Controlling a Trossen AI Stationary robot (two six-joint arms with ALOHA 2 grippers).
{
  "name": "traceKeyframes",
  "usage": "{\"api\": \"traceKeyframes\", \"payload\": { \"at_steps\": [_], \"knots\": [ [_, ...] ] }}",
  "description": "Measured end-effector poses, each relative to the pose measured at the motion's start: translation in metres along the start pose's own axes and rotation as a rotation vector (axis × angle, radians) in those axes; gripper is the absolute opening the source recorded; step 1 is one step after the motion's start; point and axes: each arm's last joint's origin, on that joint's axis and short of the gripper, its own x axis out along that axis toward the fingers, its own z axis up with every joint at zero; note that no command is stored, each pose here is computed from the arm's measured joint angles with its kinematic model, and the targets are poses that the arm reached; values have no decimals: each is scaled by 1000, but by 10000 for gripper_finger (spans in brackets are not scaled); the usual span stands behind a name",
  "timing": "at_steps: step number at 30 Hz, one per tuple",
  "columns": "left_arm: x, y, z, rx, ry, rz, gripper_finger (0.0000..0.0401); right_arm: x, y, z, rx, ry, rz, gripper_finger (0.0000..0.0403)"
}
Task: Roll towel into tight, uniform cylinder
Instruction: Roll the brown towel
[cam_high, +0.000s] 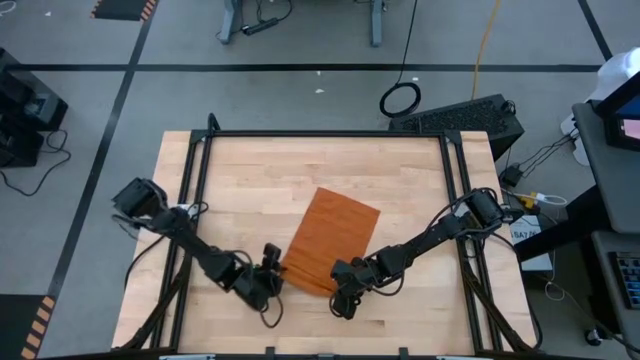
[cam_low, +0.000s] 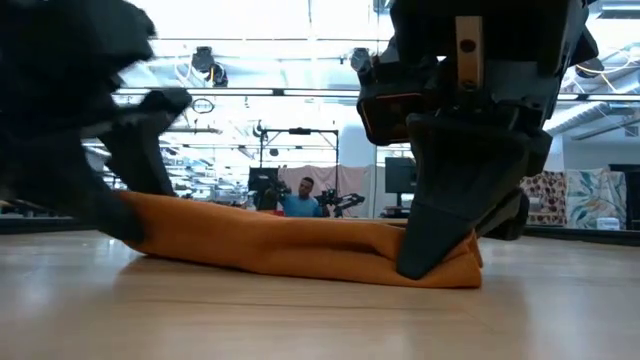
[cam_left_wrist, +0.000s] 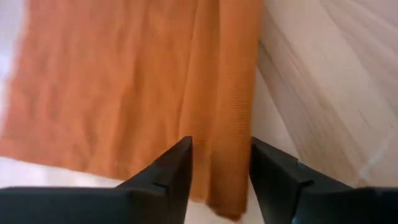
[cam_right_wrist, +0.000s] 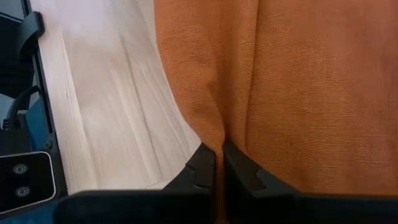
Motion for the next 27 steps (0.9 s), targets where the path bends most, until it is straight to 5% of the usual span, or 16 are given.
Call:
{"api": "traceKeyframes", "payload": {
  "at_steps": [8, 14, 18, 27],
  "knots": [
    [15, 25, -1, -99, 31, -215, 16, -1, 2, -2, -94, 24, 25, 3],
    [12, 27, 14, -301, 19, -538, 6, -12, 17, -9, -256, 2, 39, 7],
    [14, 34, 16, -388, 43, -558, 5, -27, 37, -17, -463, -82, 19, 43],
    [30, 70, 1, -620, 113, -585, 2, -38, 53, -57, -701, -256, -287, 160]
  ]
}}
